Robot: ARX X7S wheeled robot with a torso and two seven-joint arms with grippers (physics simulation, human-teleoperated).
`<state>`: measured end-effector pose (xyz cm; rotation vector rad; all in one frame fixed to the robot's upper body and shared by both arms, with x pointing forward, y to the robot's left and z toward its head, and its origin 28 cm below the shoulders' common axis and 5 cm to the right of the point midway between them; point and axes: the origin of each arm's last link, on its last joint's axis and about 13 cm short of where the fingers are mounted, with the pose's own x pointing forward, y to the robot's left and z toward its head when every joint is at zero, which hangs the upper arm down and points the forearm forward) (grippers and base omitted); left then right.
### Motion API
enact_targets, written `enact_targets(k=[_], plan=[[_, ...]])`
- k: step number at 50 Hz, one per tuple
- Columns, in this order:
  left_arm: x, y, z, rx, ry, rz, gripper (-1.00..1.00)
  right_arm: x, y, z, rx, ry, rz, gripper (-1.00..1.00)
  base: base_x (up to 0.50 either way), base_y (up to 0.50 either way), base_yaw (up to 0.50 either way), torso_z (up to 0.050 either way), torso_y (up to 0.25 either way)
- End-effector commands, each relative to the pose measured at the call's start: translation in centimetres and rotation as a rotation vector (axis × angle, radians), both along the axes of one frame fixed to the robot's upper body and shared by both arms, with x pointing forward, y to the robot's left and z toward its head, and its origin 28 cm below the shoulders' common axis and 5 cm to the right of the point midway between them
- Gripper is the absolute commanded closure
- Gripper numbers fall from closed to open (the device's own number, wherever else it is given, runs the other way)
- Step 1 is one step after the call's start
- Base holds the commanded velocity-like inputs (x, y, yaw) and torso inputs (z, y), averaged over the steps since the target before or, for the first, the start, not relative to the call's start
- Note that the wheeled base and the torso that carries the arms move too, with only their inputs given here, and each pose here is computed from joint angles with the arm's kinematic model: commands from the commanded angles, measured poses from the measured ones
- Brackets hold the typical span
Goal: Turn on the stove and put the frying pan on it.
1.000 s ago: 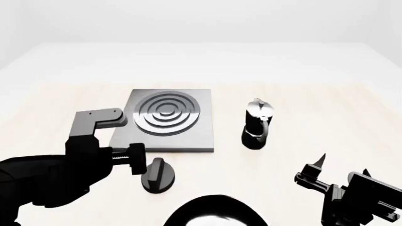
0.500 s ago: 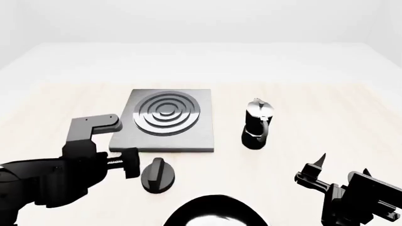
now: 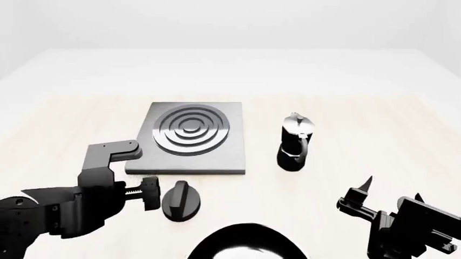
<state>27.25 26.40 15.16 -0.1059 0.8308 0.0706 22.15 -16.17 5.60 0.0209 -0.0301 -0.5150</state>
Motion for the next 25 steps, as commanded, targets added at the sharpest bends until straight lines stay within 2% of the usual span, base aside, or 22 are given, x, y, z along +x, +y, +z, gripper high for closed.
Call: enact_targets(k=[1,25], plan=[[0.4,0.1,-1.2,-0.007,0.017,-0.015,-1.0,0.0,0.1,0.0,0.0,0.0,0.003,-1.0,0.0,0.0,0.0,0.0,0.0],[0.9,-0.4,-2.8,-0.047,0.052,-0.081,-1.0,0.0,0.0,0.2,-0.001,-0.006,0.004,-1.0,0.0,0.0,0.0,0.0,0.0]])
